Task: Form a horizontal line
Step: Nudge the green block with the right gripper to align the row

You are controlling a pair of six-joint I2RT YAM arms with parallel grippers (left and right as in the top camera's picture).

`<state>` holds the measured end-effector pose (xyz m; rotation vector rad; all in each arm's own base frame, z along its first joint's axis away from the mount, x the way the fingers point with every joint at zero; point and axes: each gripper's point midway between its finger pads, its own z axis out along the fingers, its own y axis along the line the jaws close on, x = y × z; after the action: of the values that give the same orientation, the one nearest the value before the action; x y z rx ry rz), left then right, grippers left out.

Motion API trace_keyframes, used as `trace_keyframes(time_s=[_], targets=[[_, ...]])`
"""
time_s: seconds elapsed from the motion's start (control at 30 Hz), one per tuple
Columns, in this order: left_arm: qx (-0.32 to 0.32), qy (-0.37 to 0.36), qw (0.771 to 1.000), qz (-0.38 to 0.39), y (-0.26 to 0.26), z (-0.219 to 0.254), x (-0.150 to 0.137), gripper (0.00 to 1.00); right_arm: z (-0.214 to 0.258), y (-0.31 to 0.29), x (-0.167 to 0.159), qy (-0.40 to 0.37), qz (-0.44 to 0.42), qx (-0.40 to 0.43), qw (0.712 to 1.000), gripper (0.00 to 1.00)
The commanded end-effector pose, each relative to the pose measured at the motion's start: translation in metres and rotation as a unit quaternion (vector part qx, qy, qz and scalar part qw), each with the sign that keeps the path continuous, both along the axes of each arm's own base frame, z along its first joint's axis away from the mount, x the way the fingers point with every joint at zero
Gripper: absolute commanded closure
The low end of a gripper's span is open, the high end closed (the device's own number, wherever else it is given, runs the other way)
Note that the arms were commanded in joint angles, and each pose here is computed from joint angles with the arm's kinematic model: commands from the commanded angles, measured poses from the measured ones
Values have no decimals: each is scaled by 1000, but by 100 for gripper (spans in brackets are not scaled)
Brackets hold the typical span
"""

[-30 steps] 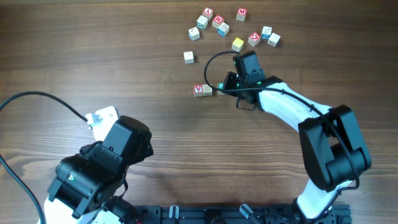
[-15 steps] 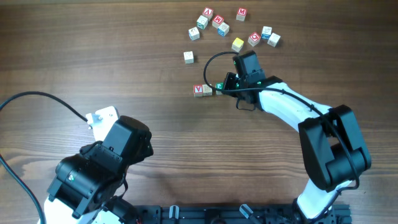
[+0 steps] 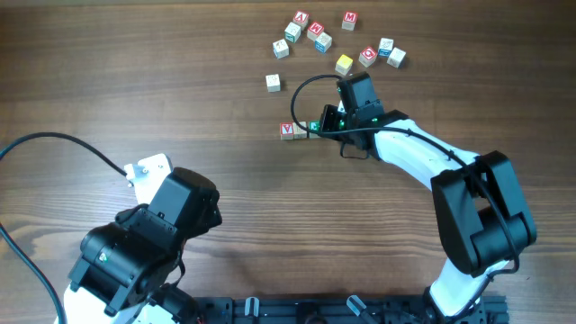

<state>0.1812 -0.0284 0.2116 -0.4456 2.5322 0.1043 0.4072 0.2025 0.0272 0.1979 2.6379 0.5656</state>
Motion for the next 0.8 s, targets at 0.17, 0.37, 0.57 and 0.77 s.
trace_keyframes(time_s=[0.17, 0.37, 0.57, 0.77], targets=[[2, -5, 1000, 13, 3, 1, 1, 0, -9, 2, -3, 9, 16, 1, 1000, 95], [2, -5, 1000, 13, 3, 1, 1, 0, -6, 12, -5, 0, 49, 15, 999, 95], [2, -5, 1000, 13, 3, 1, 1, 0, -10, -11, 4, 7, -45, -12, 999, 95], [2, -5, 1000, 13, 3, 1, 1, 0, -14, -27, 6, 15, -108, -32, 994, 95]])
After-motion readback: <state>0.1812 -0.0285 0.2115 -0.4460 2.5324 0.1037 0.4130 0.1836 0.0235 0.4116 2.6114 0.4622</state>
